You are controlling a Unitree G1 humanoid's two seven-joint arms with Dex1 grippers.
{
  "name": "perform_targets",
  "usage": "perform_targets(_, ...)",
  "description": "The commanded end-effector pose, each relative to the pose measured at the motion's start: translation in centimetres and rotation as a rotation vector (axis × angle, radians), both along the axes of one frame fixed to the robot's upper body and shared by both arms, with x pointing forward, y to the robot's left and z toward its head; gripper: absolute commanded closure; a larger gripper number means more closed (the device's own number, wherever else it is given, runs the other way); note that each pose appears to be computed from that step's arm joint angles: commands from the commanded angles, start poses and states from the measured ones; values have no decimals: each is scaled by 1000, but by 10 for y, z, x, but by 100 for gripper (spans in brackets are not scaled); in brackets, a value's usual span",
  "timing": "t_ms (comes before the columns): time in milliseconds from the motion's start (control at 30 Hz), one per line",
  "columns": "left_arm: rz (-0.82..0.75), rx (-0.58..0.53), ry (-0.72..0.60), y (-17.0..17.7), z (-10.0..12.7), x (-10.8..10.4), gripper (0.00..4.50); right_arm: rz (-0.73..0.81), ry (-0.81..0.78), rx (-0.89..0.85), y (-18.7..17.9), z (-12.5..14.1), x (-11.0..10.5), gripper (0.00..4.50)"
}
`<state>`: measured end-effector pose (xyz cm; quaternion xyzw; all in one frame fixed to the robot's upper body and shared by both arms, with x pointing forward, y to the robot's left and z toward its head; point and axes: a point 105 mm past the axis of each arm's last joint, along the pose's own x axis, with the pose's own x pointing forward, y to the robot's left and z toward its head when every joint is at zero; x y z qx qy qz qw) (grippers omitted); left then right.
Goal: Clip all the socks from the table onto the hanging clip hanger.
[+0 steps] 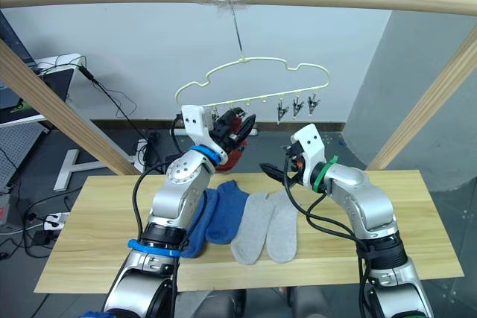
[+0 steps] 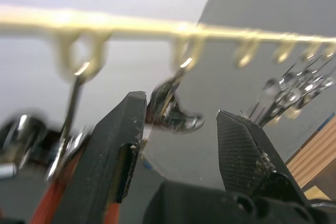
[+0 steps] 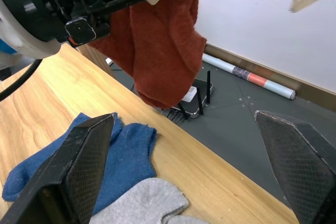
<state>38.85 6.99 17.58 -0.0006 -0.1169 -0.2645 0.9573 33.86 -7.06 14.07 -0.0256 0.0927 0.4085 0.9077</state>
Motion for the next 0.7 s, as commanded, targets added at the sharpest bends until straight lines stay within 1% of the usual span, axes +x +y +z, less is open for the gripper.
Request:
perform_targets(33, -36, -27, -29, -5, 8, -7, 204, 5, -49, 29, 0, 14, -3, 0)
perform_targets(133, -63, -58, -13, -7, 7, -10, 204, 0, -47, 31, -1, 14, -2, 0)
perform_targets(367, -17, -42, -14, 1, 6, -10, 204, 2, -51, 31, -1, 15, -2, 0)
perform_targets(567, 50, -2, -55, 9, 8, -6, 204, 22, -78, 68, 2, 25, -4, 0)
perform_targets(700, 59, 42, -104, 6, 12, -8, 204, 78, -107, 103, 7, 36, -11, 0)
